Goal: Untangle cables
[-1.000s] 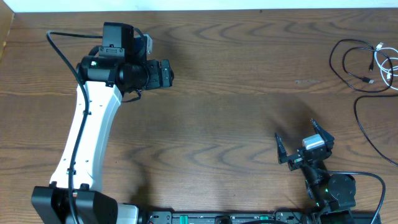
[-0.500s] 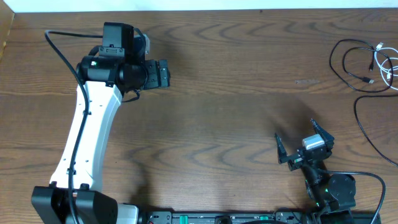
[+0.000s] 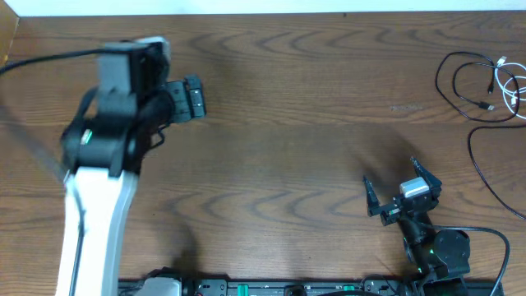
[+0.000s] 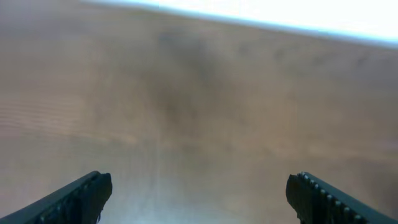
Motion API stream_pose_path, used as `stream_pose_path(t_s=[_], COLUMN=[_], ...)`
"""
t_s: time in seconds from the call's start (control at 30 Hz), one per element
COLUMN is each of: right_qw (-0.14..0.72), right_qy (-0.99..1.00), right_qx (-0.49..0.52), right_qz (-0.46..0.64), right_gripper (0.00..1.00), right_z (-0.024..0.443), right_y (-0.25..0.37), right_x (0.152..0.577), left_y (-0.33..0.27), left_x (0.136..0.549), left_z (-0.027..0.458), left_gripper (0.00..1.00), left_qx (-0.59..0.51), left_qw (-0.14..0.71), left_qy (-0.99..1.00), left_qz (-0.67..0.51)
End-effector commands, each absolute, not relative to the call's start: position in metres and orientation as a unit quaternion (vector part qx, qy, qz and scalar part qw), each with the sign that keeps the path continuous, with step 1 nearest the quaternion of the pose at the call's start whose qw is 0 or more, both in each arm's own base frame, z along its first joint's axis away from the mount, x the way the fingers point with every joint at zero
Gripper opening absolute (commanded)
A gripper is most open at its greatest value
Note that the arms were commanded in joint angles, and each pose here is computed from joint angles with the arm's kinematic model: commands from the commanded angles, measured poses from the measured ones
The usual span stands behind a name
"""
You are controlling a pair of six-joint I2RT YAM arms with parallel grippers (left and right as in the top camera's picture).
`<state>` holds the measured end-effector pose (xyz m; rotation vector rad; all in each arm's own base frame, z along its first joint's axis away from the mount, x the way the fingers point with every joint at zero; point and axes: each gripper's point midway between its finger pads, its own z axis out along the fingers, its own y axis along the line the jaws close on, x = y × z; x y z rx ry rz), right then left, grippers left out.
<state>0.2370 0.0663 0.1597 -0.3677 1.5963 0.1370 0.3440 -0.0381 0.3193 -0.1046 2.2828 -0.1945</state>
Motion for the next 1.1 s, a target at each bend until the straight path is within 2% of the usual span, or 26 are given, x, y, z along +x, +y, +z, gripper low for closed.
stream_pose_path(t_s=[0.0, 0.17, 0.57, 0.8, 1.07], right_qw=[0.681, 0.681, 0.681, 0.681, 0.681], right_qy=[0.711, 0.711, 0.711, 0.711, 0.711], right_qx=[-0.162, -0.161, -0.162, -0.162, -0.161], right_qz=[0.066, 0.066, 0.066, 0.066, 0.066], right_gripper=[0.99, 0.99, 0.99, 0.99, 0.99], right_z=[0.159, 0.159, 0.159, 0.159, 0.159], right_y=[0.068, 0.068, 0.068, 0.068, 0.068], right_x=[0.236, 0.236, 0.236, 0.236, 0.236], left_y=[-0.032, -0.030, -0.015, -0.006, -0.005], left_x=[0.329, 0.314, 0.266, 0.247, 0.245], left_z=[0.335, 0.344, 0.292, 0.245, 0.194], left_gripper=[0.95, 0.95, 0.95, 0.95, 0.95], left_qx=[-0.043, -0.039, -0.054, -0.064, -0.048], left_qw=[0.460, 0.544, 0.663, 0.678, 0.673], left_qy=[0.884, 0.834, 0.743, 0.730, 0.737], left_qz=[-0.072, -0.082, -0.075, -0.056, -0.040])
